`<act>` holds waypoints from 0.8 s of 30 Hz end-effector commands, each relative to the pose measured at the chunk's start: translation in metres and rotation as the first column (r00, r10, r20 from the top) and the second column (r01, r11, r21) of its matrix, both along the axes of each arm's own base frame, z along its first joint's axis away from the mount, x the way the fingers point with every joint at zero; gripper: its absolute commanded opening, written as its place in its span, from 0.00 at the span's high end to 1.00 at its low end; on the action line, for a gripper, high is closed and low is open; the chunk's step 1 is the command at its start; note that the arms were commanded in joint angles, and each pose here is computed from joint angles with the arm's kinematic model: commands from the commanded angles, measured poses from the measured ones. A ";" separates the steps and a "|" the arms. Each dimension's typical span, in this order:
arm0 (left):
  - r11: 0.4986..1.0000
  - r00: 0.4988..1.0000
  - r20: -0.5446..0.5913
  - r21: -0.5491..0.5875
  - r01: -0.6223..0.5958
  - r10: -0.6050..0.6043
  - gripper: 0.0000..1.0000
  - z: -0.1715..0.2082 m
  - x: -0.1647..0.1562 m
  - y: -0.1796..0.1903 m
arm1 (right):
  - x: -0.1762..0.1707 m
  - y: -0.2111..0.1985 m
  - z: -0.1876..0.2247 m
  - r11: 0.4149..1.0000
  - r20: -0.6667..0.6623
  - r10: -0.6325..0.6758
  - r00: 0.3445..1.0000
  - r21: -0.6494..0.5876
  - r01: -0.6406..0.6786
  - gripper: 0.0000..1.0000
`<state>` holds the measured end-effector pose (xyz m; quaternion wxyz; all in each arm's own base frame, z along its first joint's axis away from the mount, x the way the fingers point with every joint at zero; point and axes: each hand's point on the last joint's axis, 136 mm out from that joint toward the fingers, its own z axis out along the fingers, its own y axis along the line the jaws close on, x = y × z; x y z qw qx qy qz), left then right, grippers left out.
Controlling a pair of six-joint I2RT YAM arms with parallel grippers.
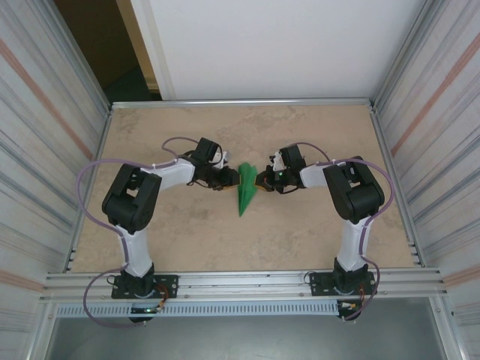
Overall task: Fold a paper plane with a square sheet of paper (pick it up from the middle)
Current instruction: Turn over a paper plane at the center of the table.
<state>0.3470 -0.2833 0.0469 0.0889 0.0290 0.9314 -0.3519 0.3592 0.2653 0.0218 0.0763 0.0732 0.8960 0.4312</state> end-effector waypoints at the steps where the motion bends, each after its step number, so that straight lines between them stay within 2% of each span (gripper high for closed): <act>1: 0.999 1.000 -0.018 0.050 -0.005 0.006 0.69 -0.005 0.003 0.006 | -0.004 -0.003 -0.011 1.000 -0.004 0.010 1.000 -0.022 -0.010 0.99; 7: 0.998 0.999 -0.032 0.066 0.000 0.002 0.75 -0.005 0.008 0.004 | -0.004 -0.004 -0.013 1.000 -0.007 0.008 1.000 -0.030 -0.009 0.99; 15: 0.997 0.999 -0.025 0.077 -0.018 0.020 0.94 -0.003 0.012 0.008 | -0.001 -0.008 -0.002 0.999 0.010 -0.004 1.000 -0.033 0.004 0.99; 24: 0.993 0.991 0.061 0.019 -0.118 0.117 0.98 0.017 0.021 0.023 | 0.004 -0.025 0.019 0.996 0.037 -0.041 0.998 -0.074 0.044 0.99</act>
